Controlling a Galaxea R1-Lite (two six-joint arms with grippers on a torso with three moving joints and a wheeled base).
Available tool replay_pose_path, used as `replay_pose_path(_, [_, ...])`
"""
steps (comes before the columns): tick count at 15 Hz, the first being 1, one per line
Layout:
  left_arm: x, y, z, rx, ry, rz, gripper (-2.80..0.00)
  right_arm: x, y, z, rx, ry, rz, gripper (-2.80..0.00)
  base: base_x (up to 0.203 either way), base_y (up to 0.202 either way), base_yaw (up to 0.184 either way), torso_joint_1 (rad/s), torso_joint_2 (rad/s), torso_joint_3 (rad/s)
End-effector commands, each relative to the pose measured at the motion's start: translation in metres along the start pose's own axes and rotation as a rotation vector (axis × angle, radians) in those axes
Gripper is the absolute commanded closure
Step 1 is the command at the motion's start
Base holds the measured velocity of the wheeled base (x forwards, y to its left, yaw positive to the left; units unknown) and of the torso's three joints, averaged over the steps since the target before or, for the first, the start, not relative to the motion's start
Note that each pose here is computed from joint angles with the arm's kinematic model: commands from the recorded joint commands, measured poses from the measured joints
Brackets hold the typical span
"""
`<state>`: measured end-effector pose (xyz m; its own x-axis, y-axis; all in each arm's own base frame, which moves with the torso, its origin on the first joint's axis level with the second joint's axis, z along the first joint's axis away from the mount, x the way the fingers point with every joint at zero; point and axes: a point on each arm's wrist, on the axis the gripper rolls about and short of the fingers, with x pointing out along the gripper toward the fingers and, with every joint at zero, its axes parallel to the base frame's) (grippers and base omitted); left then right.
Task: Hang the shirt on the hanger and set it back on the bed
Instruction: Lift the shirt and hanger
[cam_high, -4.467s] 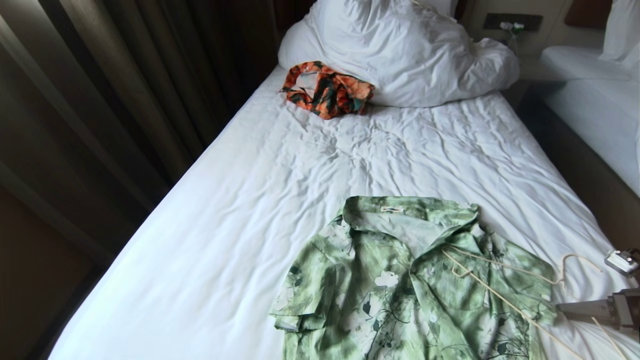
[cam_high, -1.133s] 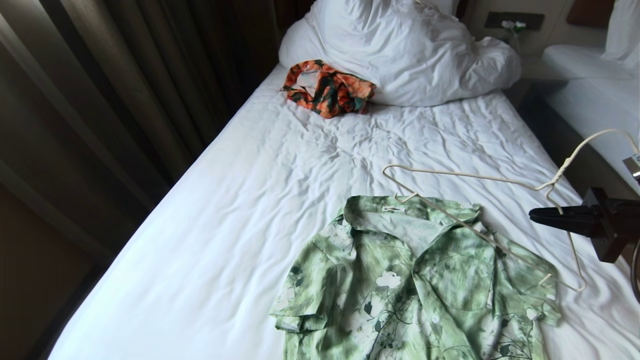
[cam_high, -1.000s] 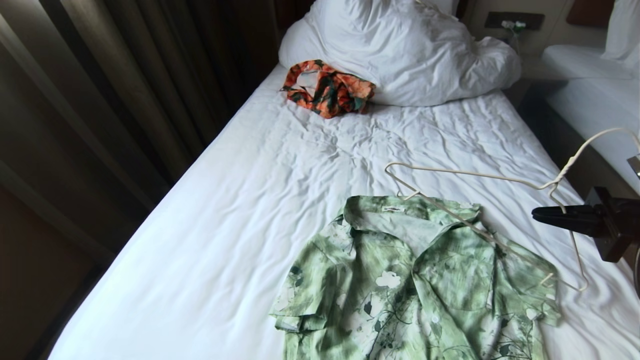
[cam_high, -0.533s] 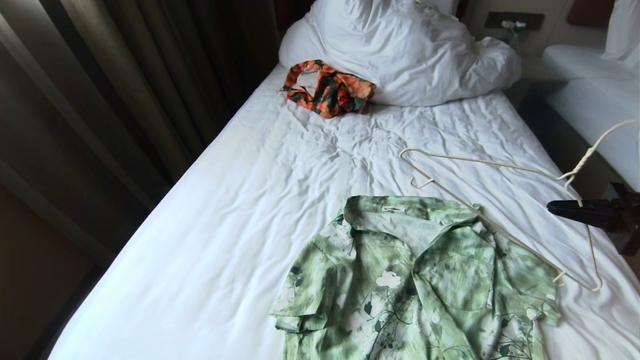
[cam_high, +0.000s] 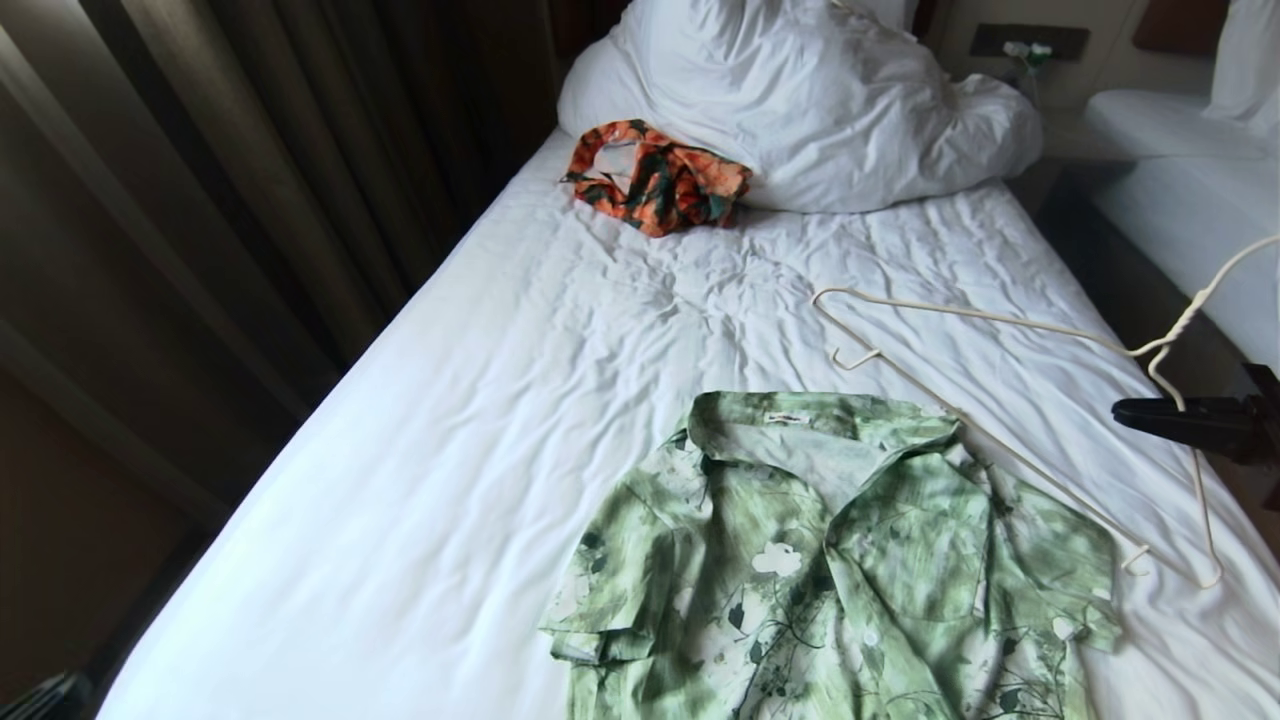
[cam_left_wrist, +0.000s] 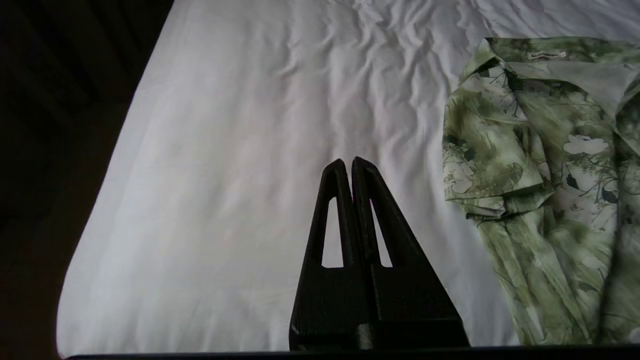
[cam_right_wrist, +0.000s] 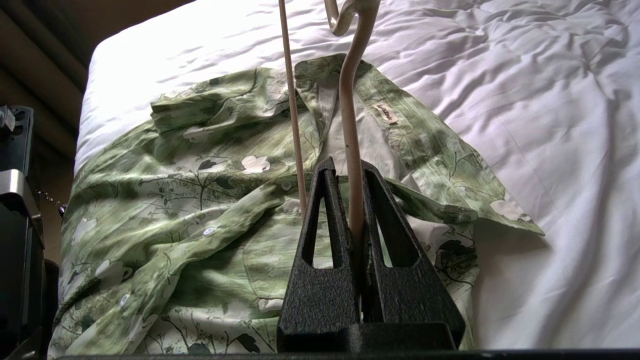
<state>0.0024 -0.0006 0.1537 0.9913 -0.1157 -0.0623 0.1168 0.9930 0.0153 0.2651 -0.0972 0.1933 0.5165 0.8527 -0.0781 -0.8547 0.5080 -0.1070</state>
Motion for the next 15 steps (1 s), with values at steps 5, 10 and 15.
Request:
replay_pose_path(5, [0.13,-0.041,0.025,-0.11,0.349,-0.323,0.0,-0.005,0.003,0.004,-0.014,-0.004,-0.011,0.0,0.0,0.0,0.0,0.0,0.0,0.0])
replay_pose_path(10, [0.211,-0.134,0.029,-0.269,0.445,-0.541,0.0,-0.007,0.007,0.011,-0.036,-0.005,-0.018,0.0,0.0,0.0,0.0,0.0,0.0,0.0])
replay_pose_path(15, [0.265,-0.188,0.015,-0.296,0.488,-0.573,0.0,-0.013,0.009,0.015,-0.05,-0.003,-0.039,0.0,0.0,0.0,0.0,0.0,0.0,0.0])
